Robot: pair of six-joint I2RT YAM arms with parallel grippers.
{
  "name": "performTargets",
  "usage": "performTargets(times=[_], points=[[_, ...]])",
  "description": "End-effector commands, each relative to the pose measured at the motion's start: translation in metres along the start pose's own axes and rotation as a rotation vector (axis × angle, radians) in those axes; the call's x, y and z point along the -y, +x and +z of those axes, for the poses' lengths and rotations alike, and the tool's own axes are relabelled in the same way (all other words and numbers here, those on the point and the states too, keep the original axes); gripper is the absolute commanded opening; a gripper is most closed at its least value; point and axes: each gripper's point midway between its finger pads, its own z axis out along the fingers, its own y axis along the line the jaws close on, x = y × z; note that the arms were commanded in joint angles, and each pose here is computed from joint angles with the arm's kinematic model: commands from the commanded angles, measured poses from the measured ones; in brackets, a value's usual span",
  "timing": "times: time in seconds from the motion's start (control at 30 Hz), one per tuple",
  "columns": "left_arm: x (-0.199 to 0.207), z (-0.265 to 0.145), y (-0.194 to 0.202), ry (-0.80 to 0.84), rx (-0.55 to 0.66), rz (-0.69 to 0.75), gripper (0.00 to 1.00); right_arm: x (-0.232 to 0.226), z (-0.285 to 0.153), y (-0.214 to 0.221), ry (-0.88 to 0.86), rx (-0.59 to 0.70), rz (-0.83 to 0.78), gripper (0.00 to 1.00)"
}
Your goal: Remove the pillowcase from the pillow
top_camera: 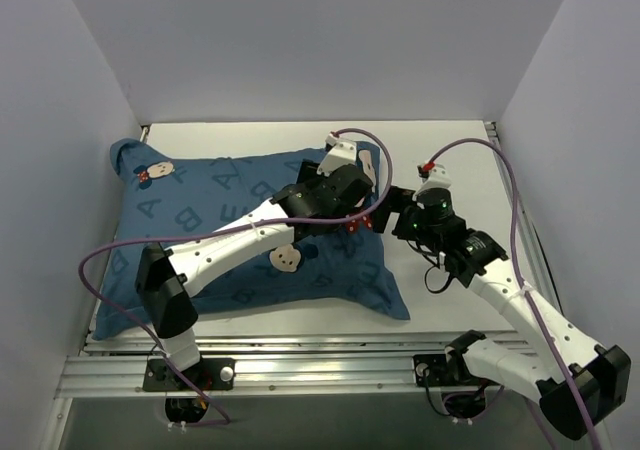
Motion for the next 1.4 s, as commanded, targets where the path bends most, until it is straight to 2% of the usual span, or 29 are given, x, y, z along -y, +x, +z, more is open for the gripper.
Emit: performTargets(times=[0.0, 0.17, 0.33, 0.47, 0.67, 0.8, 1.03, 1.2, 1.37], points=[[-0.028, -0.018, -0.014, -0.018, 0.028, -0.043, 0.69, -0.018, 0.006, -0.007, -0.08, 0.012, -0.037, 0.86], [-0.035, -0.018, -0.006, -0.021, 0.013, -0.043, 0.59, -0.041, 0.016, -0.001, -0.15, -0.021, -0.053, 0.86], [-0.04, -0.014, 0.003, -0.024, -0.017, -0.059, 0.38, -0.065, 0.029, 0.005, -0.162, -0.027, -0.093, 0.86], [-0.04, -0.011, 0.008, -0.005, -0.03, -0.074, 0.28, -0.069, 0.038, 0.001, -0.126, -0.006, -0.1, 0.85], [-0.042, -0.003, 0.021, 0.028, -0.069, -0.117, 0.13, -0.087, 0.049, -0.008, -0.172, 0.019, -0.079, 0.85], [-0.045, 0.002, 0.031, 0.041, -0.09, -0.153, 0.07, -0.103, 0.052, -0.008, -0.205, 0.015, -0.092, 0.86], [-0.05, 0.006, 0.045, 0.044, -0.119, -0.167, 0.03, -0.12, 0.054, -0.007, -0.234, -0.004, -0.099, 0.87], [-0.052, 0.01, 0.055, 0.052, -0.135, -0.189, 0.02, -0.127, 0.053, -0.007, -0.242, 0.001, -0.1, 0.87], [-0.053, 0.011, 0.065, 0.056, -0.152, -0.2, 0.02, -0.127, 0.064, 0.011, -0.222, -0.048, -0.109, 0.87]])
